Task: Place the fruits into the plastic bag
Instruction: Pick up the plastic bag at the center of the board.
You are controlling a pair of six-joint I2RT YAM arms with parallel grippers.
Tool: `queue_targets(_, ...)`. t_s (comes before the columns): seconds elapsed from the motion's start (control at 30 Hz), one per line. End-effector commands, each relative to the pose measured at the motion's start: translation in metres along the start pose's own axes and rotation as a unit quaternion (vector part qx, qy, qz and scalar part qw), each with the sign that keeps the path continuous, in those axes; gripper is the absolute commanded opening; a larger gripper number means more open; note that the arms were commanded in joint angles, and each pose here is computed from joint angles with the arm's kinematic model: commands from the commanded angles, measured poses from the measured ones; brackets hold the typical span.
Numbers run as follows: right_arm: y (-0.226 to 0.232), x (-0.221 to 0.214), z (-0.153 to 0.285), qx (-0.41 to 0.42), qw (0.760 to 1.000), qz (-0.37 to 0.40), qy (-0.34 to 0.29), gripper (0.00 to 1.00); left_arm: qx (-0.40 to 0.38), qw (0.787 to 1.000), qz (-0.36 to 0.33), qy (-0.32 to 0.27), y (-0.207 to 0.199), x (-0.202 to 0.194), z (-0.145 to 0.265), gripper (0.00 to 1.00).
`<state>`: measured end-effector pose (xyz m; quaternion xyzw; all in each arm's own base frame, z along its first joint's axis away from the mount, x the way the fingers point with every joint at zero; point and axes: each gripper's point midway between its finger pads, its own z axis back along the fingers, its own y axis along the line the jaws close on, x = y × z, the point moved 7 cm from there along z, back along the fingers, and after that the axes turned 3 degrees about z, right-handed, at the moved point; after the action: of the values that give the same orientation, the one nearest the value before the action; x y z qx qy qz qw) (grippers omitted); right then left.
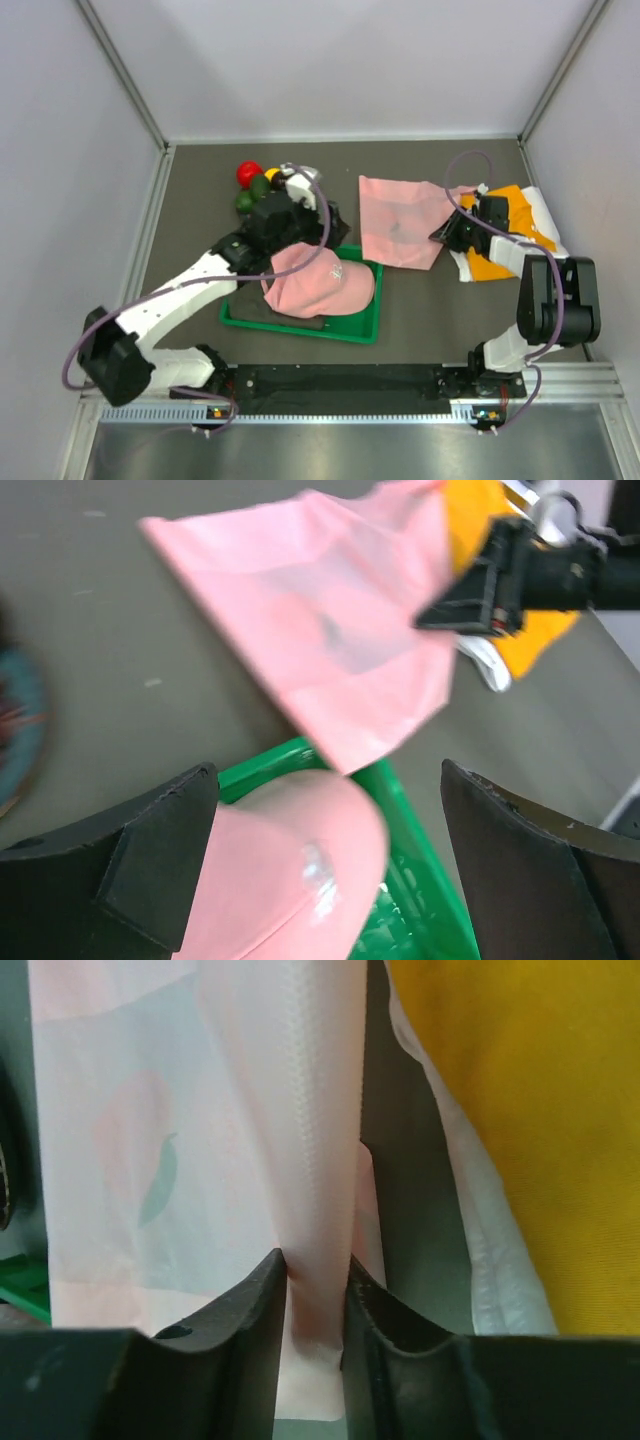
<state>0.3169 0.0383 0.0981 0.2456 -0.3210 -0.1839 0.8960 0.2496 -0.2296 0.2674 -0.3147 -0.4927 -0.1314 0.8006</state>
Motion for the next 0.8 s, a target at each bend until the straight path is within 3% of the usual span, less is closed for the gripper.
queue_targets(0.0,0.03,0.025,0.017,0.053,0.998,0.027,-0.036,0.25,-0.101,0.994,-0.019,-0.033,-0.065,0.004,-0.042,0.97)
queue_targets(0.23,0.055,0.013,0.044,0.073,0.996,0.025,-0.04,0.2,-0.164,0.983,-0.082,-0.006,-0.119,-0.041,-0.099,0.98)
queue_targets(0.43,0.082,0.003,0.067,0.101,0.993,0.045,-0.049,0.17,-0.165,0.982,-0.089,-0.002,-0.121,-0.065,-0.124,0.99)
queue_targets(0.77,0.086,-0.004,0.079,0.103,0.992,0.047,-0.05,0.17,-0.16,0.983,-0.084,-0.027,-0.121,-0.074,-0.139,0.99)
